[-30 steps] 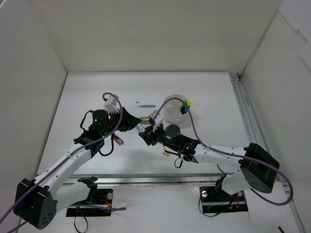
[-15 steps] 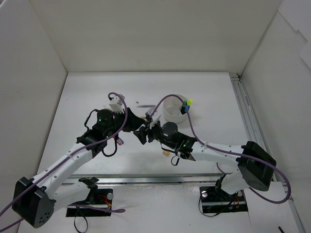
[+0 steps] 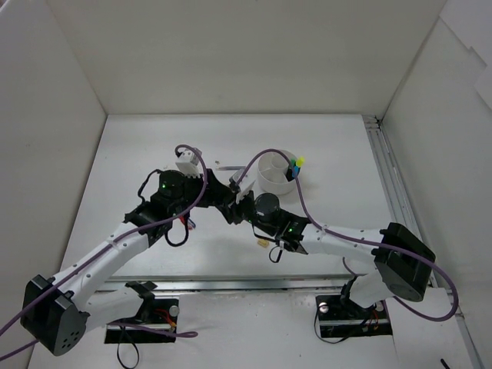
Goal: Sort the stationery into containers
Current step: Place the stationery in the storage box.
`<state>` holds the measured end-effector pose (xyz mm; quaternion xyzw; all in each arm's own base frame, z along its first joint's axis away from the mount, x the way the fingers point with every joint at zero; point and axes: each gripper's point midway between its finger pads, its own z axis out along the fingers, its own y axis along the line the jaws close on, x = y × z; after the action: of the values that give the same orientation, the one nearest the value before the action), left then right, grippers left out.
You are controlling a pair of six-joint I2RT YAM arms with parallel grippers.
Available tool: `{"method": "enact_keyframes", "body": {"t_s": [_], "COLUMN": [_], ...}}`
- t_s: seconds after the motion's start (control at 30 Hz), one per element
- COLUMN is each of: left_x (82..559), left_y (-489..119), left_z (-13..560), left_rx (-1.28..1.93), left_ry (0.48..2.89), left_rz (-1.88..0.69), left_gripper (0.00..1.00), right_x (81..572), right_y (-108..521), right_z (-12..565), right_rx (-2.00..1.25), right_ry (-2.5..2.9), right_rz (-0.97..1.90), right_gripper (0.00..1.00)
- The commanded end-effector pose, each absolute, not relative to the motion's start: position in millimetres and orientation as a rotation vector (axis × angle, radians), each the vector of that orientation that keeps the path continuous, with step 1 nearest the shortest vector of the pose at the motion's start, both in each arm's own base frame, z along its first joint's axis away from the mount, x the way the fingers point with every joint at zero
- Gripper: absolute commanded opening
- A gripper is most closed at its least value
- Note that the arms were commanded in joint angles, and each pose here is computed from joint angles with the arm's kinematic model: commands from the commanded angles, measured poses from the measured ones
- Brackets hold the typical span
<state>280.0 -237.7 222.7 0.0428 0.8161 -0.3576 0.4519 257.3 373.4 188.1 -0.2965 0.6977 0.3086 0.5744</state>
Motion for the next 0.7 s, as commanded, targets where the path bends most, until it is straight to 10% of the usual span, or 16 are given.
{"method": "enact_keyframes", "body": {"t_s": [0.0, 0.07, 0.67], "left_x": [288, 289, 298], "left_y": [-250, -246, -114], "left_z": [270, 273, 272], "left_rx": [0.153, 0.143, -0.193], "left_ry": [1.888, 1.891, 1.819], "left_rz": [-0.921, -0.894, -0.588], "left_gripper": [0.64, 0.99, 0.99], "right_x": [254, 264, 416], "right_y": [390, 379, 216], "right_z": [243, 241, 268], "right_rx": [-0.639, -0.593, -0.329], "right_ry": [1.474, 1.49, 1.423], "right_rz": [0.786, 0.728, 0.366], "right_gripper": [0.0, 0.0, 0.0]}}
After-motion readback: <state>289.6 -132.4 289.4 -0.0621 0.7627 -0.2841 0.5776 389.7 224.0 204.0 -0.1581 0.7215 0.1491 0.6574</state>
